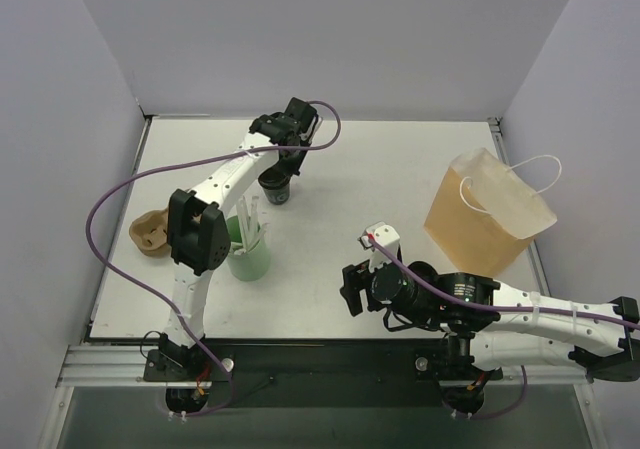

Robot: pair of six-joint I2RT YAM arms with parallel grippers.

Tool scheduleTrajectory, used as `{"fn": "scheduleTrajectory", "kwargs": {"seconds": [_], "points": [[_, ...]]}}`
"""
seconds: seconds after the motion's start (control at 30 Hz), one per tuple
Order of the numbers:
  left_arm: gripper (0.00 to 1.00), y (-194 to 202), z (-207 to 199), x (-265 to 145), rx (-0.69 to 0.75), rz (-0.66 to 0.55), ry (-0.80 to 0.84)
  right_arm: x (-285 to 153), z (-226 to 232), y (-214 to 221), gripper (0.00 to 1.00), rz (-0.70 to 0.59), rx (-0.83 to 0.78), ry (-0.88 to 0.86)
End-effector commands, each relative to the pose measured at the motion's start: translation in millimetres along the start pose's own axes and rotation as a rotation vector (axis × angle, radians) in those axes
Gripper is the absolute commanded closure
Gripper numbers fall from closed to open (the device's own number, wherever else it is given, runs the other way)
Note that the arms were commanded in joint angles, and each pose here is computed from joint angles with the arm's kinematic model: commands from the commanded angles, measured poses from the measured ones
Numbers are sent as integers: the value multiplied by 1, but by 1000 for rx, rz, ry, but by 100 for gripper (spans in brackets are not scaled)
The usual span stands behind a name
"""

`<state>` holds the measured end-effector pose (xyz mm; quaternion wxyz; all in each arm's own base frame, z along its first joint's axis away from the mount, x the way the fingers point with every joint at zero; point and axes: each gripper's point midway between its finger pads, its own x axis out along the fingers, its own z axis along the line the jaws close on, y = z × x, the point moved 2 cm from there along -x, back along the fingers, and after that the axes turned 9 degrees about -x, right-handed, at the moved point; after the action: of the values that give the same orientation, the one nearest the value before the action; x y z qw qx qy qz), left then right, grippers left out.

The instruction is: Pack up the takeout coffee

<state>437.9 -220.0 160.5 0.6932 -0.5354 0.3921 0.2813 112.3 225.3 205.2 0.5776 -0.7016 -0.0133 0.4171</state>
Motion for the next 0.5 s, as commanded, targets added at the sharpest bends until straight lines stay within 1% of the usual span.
{"fn": "scheduleTrajectory", "kwargs": {"seconds": [0.0, 0.17, 0.2, 0.23, 0.27, 0.3, 0.33, 0.47], "points": [[100, -22, 5, -24, -5, -70, 0, -9, 0, -13, 31, -37, 25, -8], [100, -26, 9, -27, -3, -90, -29, -9, 1, -13, 31, -35, 25, -12], [89, -26, 7, -28, 7, -90, -30, -9, 1, -13, 31, -37, 26, -14], [82, -26, 6, -27, 13, -89, -28, -9, 1, -13, 31, -37, 26, -13], [80, -25, 5, -27, 16, -86, -28, -9, 0, -13, 31, -38, 25, -12], [83, -24, 4, -26, 19, -82, -23, -9, 1, -13, 31, -39, 24, -13], [100, -23, 4, -23, 19, -77, -24, -9, 0, -13, 31, -39, 23, -10], [100, -20, 2, -21, 25, -70, -23, -9, 0, -13, 31, -38, 22, -11]]}}
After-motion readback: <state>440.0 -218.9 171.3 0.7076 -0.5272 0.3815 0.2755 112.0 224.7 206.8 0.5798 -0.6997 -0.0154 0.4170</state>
